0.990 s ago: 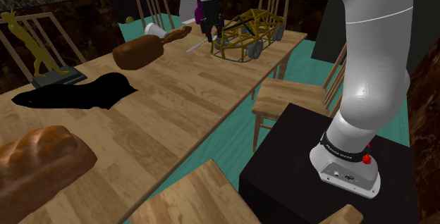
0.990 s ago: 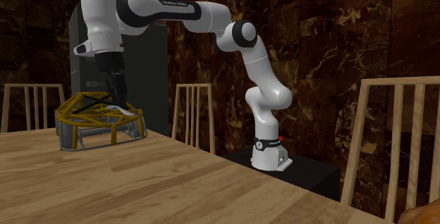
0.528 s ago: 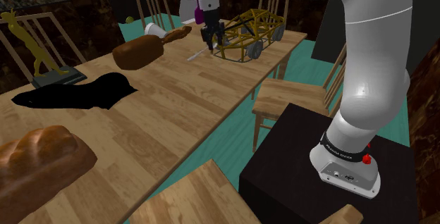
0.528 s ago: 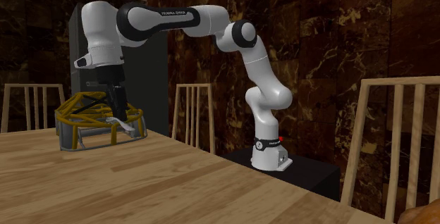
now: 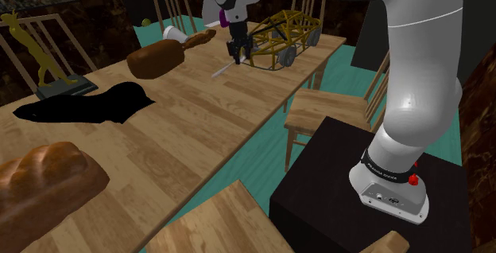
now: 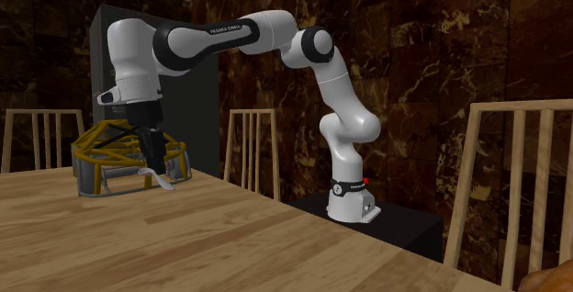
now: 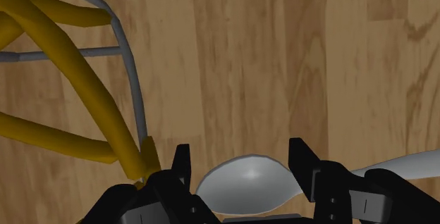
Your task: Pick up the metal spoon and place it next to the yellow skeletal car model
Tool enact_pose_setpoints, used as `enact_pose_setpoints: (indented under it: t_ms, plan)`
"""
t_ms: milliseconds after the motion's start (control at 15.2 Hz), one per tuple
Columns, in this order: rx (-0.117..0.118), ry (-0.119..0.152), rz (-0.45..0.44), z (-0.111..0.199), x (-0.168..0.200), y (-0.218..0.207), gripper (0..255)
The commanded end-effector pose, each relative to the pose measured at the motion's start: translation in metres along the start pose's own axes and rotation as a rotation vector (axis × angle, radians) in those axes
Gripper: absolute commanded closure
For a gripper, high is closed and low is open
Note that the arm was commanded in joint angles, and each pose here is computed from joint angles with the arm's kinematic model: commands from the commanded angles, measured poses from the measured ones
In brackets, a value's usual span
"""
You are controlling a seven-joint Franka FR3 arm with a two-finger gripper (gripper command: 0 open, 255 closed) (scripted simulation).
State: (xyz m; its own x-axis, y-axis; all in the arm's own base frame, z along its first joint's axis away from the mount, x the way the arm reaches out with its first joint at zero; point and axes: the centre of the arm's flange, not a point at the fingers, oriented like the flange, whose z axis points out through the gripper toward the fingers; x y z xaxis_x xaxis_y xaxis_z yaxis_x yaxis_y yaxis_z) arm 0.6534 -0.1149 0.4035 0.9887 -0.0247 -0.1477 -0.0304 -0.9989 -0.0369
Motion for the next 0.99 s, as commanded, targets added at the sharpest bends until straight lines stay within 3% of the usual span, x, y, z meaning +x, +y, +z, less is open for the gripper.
enact_pose_setpoints:
  t_ms: [0, 528, 924]
  plan:
    - [0.000, -0.008, 0.003, 0.016, 0.002, 0.003, 255]
    - [0.000, -0.008, 0.003, 0.058, 0.008, 0.004, 255]
    - [0.000, -0.008, 0.003, 0.058, 0.008, 0.004, 255]
